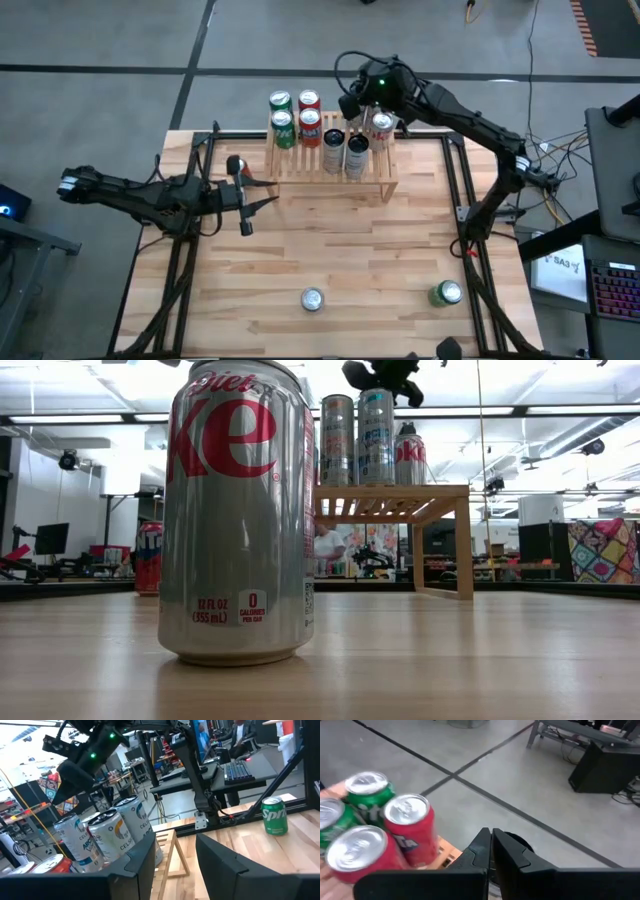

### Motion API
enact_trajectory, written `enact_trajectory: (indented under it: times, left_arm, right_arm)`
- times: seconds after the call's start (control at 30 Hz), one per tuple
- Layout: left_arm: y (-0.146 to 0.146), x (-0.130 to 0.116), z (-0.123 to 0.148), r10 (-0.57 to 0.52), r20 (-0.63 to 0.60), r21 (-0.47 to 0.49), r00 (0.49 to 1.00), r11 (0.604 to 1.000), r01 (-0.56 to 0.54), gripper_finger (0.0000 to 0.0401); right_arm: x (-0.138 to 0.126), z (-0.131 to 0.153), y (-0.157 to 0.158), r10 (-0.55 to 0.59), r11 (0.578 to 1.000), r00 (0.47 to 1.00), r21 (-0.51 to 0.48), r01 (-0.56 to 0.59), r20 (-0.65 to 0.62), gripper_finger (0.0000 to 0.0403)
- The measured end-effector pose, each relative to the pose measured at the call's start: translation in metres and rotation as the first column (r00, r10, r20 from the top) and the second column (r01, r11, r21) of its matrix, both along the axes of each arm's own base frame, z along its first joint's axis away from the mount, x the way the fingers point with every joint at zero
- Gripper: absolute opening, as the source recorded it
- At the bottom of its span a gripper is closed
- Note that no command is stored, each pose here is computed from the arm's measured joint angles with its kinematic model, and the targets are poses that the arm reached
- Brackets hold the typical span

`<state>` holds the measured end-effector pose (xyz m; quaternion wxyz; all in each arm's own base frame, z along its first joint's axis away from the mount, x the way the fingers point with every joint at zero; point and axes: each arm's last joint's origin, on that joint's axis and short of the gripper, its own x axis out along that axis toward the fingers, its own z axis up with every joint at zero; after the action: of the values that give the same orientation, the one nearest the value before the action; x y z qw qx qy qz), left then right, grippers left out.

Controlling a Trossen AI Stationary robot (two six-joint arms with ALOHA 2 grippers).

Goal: Place canned beverage on shelf
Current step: Adjust the soda cans on the shelf

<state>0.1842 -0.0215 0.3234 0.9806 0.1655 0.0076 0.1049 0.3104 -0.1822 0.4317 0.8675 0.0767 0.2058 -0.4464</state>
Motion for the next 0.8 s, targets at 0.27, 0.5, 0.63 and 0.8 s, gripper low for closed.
enact_trajectory:
  times: [0.27,0.5,0.63,0.8]
  left_arm:
    - [0.000,0.000,-0.001,-0.002,-0.001,-0.041,1.000,0.999,0.002,0.0125]
    - [0.000,0.000,-0.001,-0.002,0.001,-0.070,1.000,0.998,0.003,0.0125]
    - [0.000,0.000,-0.001,-0.003,0.004,-0.084,1.000,0.996,0.003,0.0125]
    - [0.000,0.000,-0.001,-0.003,0.005,-0.091,1.000,0.996,0.003,0.0125]
  right_arm:
    - [0.005,-0.007,-0.003,0.009,1.000,0.999,0.003,-0.009,-0.045,0.0009]
    - [0.005,-0.008,-0.003,0.012,1.000,0.998,-0.003,-0.013,-0.056,0.0009]
    - [0.005,-0.011,-0.003,0.013,1.000,0.998,0.004,-0.013,-0.065,0.0009]
    - [0.006,-0.019,-0.003,0.007,1.000,0.996,0.028,-0.005,-0.084,0.0009]
